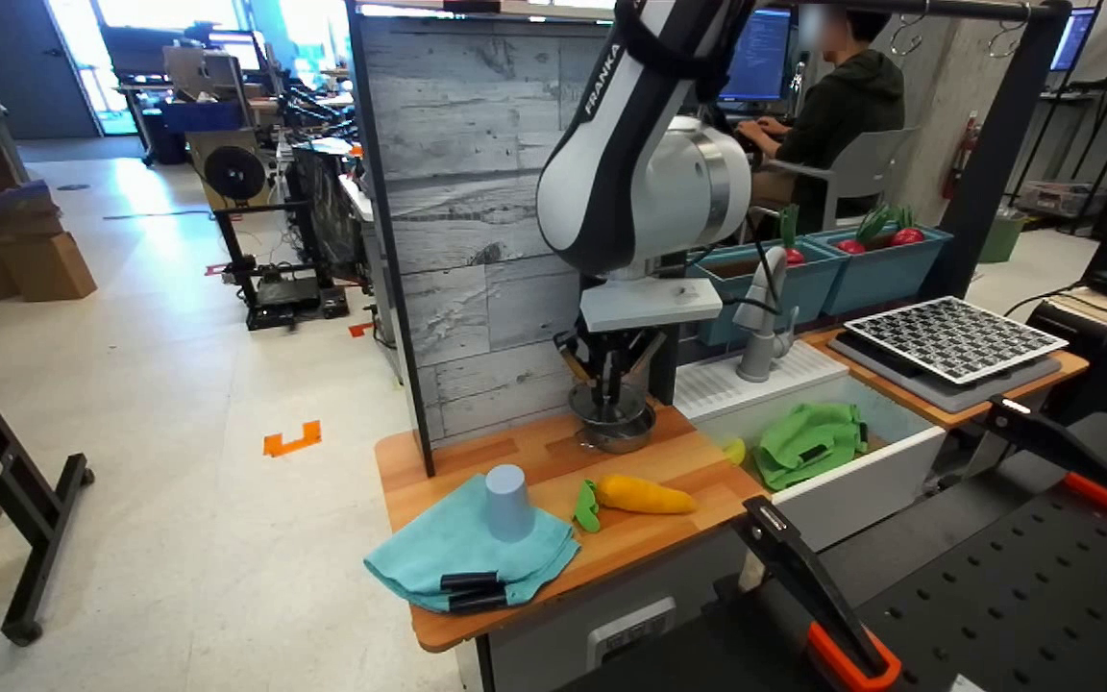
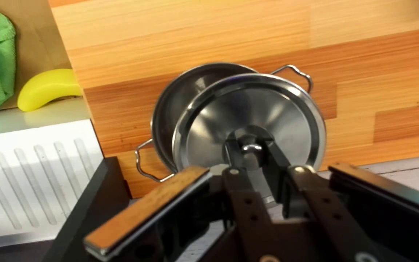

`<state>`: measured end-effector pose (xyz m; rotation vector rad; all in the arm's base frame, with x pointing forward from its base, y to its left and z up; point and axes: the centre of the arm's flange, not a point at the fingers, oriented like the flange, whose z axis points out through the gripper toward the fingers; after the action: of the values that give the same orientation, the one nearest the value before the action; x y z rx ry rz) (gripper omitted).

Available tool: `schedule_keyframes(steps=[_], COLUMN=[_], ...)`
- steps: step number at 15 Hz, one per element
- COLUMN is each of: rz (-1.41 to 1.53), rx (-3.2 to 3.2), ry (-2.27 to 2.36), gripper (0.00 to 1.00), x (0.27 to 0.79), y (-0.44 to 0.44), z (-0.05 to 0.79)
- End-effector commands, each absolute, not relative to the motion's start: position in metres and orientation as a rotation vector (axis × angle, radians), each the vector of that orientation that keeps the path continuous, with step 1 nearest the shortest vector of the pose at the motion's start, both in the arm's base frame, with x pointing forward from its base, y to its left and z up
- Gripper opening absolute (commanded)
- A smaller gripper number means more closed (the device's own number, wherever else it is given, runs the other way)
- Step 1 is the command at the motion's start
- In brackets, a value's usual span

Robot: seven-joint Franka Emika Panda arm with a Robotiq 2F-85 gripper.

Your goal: Put the lid over the silver pot

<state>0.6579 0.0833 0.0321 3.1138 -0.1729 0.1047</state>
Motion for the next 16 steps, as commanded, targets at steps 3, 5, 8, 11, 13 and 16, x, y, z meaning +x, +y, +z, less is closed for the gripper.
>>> schedule_keyframes(steps=[3,5,8,11,13,16], rz=[0.031,0.01,0.008,0.006,0.018,0.016], rx=[3.145,3.143,3.138,3.134,3.132,3.131], ry=[-0.204,-0.211,-0.22,-0.214,-0.213,-0.213], gripper=[0.05,0.05,0.05,0.05,0.05,0.05], x=[0.668,0.668,0.669,0.671,0.671,0.672], y=[0.059,0.057,0.058,0.064,0.068,0.071], z=[0.03,0.028,0.024,0.022,0.019,0.016])
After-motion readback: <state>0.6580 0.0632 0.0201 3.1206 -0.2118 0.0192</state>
